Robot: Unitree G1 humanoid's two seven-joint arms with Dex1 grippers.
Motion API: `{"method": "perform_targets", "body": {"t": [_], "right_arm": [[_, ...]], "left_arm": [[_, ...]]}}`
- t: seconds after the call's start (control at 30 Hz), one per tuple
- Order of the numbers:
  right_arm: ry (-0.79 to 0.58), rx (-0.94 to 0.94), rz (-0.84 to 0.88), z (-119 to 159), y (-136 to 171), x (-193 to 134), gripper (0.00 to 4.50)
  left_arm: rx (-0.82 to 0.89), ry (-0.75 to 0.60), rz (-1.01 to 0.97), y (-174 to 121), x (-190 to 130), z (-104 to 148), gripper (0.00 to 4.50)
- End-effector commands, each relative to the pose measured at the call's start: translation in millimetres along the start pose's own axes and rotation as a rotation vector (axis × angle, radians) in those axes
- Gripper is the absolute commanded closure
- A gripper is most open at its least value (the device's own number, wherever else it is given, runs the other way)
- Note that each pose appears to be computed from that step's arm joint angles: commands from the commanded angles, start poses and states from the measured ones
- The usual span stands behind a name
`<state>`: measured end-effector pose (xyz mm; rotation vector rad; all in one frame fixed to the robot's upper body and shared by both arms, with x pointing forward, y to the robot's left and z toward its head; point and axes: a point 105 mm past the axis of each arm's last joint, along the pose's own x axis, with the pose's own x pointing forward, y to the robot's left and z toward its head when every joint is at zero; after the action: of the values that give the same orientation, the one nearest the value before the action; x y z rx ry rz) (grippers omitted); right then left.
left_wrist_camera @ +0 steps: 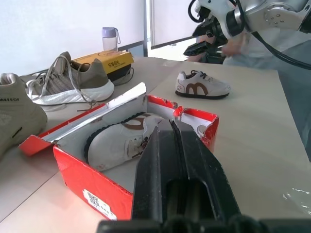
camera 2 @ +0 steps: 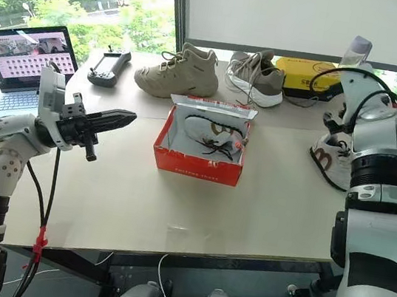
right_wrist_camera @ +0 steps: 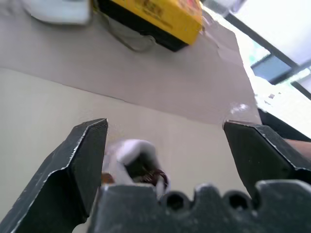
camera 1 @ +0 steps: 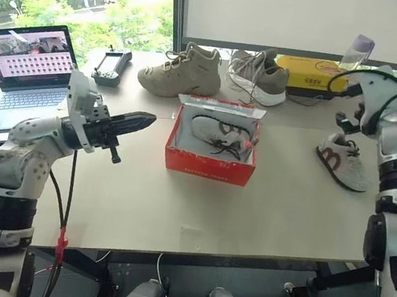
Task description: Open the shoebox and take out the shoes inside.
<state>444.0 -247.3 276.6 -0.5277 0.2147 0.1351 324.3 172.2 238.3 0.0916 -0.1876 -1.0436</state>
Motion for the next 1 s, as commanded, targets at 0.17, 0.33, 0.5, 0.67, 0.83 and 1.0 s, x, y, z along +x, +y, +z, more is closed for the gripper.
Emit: {"method": "perform_targets", "body": {"t": [0.17, 0.33, 0.5, 0.67, 0.83, 1.0], "right_arm": [[-0.256, -0.156, 0.662, 51, 142, -46, 0.05], [-0.182, -0.318, 0.627, 41, 155, -15, 0.05], [-0.108, -0.548, 0.519, 29, 153, 19, 0.05], [-0.079, -0.647, 0.473, 19, 161, 40, 0.05], [-0.002, -0.63, 0.53, -10, 183, 51, 0.05], [0.06, -0.589, 0.555, -32, 192, 56, 0.05]], "left_arm": [[0.04, -0.023, -0.013, -2, 3, 10, 4.5], [0.036, -0.027, -0.016, -3, 4, 10, 4.5], [0.034, -0.028, -0.01, -4, 3, 10, 4.5], [0.034, -0.022, 0.002, -5, 0, 9, 4.5], [0.035, -0.019, 0.016, -6, -3, 10, 4.5], [0.036, -0.016, 0.023, -7, -5, 9, 4.5]]}}
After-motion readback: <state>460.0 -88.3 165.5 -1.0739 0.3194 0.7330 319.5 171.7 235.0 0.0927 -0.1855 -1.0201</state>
